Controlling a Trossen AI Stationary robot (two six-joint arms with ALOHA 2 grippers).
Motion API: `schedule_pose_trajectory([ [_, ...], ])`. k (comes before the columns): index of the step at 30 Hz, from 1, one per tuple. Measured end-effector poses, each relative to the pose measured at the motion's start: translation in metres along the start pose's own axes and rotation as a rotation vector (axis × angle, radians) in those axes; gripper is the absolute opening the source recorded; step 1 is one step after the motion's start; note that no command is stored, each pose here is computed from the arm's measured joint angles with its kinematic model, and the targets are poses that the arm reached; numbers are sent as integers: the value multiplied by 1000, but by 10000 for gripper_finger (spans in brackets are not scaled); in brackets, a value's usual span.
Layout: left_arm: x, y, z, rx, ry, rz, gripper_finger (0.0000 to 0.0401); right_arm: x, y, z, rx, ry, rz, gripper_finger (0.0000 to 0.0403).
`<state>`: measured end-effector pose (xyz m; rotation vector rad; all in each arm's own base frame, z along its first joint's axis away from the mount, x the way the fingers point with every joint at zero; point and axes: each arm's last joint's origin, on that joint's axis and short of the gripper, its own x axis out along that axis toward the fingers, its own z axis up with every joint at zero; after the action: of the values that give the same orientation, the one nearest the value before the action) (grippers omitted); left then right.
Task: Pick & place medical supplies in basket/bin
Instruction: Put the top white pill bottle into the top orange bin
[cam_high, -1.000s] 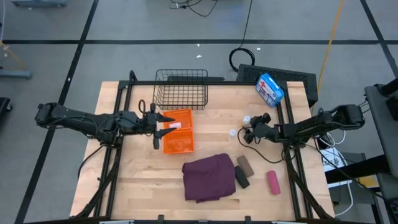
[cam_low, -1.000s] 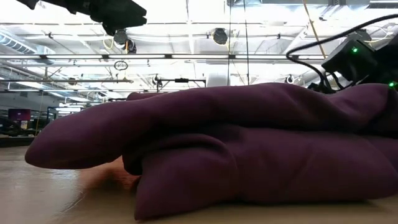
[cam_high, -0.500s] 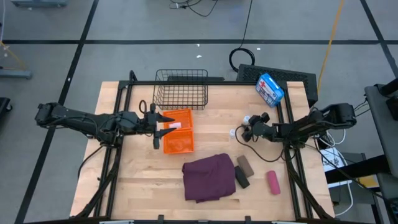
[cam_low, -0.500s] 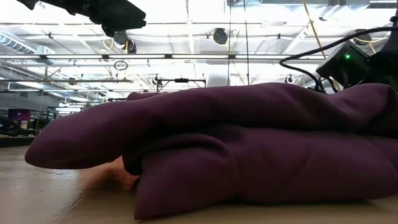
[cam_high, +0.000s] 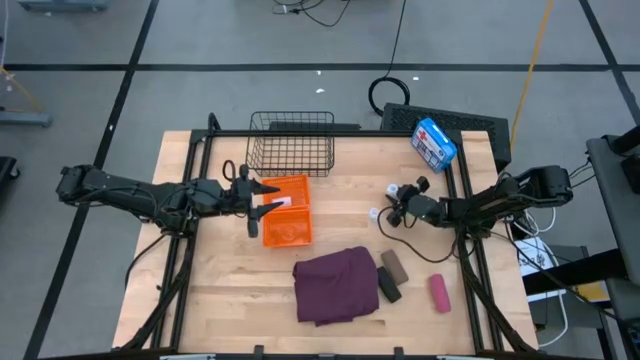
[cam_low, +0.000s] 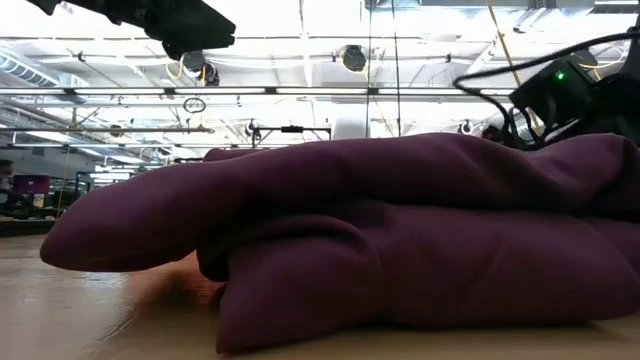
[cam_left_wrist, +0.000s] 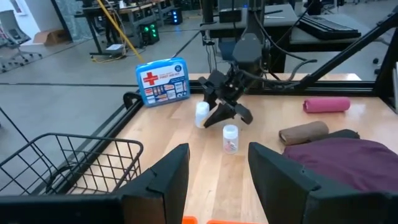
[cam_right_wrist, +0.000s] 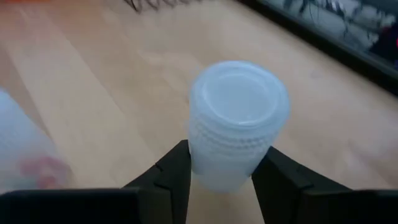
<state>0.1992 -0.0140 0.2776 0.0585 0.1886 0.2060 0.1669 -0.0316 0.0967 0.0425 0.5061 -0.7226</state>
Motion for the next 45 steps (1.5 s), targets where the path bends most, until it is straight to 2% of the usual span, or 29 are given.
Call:
schedule_pose_trajectory([
  [10,4,-1,4,-183,-46,-2,175,-3,11,30,-13,-236,255,127],
  [14,7,-1,19,-280,-74,2,175,2,23,53,-49,-244,356,127],
  [18,17,-4,28,-300,25,27,175,6,39,79,-155,-191,439,127],
  [24,52,-15,41,-239,215,51,175,1,58,111,-284,-182,482,127],
  [31,104,-33,60,-149,370,24,175,-8,71,119,-325,-228,528,125],
  [37,142,-48,74,-95,385,-81,175,-16,80,116,-330,-230,572,125],
  [45,176,-63,63,-52,404,-190,175,-27,90,112,-344,-237,625,125],
])
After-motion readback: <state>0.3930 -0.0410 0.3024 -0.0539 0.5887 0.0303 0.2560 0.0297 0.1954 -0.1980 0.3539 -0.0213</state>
